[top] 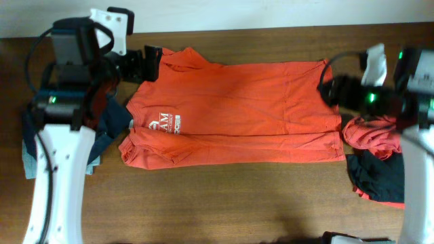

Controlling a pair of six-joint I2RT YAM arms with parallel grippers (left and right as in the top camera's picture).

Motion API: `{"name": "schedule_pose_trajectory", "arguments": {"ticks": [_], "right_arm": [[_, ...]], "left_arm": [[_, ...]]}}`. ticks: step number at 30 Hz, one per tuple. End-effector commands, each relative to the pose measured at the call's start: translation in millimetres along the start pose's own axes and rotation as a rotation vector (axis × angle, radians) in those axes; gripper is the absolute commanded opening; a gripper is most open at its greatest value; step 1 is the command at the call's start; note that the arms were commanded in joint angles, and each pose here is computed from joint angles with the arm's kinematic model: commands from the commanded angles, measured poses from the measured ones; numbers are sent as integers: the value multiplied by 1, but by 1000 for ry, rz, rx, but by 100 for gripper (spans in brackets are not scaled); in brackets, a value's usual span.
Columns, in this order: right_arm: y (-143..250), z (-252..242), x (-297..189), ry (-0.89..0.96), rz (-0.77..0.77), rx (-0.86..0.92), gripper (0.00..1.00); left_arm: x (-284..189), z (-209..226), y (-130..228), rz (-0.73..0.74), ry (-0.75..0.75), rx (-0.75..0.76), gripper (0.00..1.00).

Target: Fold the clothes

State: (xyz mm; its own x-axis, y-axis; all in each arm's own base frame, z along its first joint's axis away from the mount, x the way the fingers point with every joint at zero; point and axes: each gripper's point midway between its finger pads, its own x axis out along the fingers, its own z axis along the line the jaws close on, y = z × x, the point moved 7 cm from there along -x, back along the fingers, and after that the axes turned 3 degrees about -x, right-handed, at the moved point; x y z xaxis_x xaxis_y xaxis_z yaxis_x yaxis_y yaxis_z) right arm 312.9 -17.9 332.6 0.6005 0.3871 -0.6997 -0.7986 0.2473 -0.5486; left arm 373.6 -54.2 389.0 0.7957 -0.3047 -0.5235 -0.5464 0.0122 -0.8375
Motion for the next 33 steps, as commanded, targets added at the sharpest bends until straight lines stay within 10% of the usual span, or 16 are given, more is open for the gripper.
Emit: {"name": "schedule_pose_trajectory", "arguments": {"ticks": [1, 21, 33], "right_arm": [[-32, -22, 33, 70, 35, 28, 66], [-80, -193, 181, 186, 15, 127, 66], [-74, -230, 238, 169, -28, 60, 65]], "left_arm": [[60, 18, 20, 113, -22, 23, 94], [238, 63, 99, 204, -10, -102, 95], [253, 53, 136, 346, 1, -149, 95]]}}
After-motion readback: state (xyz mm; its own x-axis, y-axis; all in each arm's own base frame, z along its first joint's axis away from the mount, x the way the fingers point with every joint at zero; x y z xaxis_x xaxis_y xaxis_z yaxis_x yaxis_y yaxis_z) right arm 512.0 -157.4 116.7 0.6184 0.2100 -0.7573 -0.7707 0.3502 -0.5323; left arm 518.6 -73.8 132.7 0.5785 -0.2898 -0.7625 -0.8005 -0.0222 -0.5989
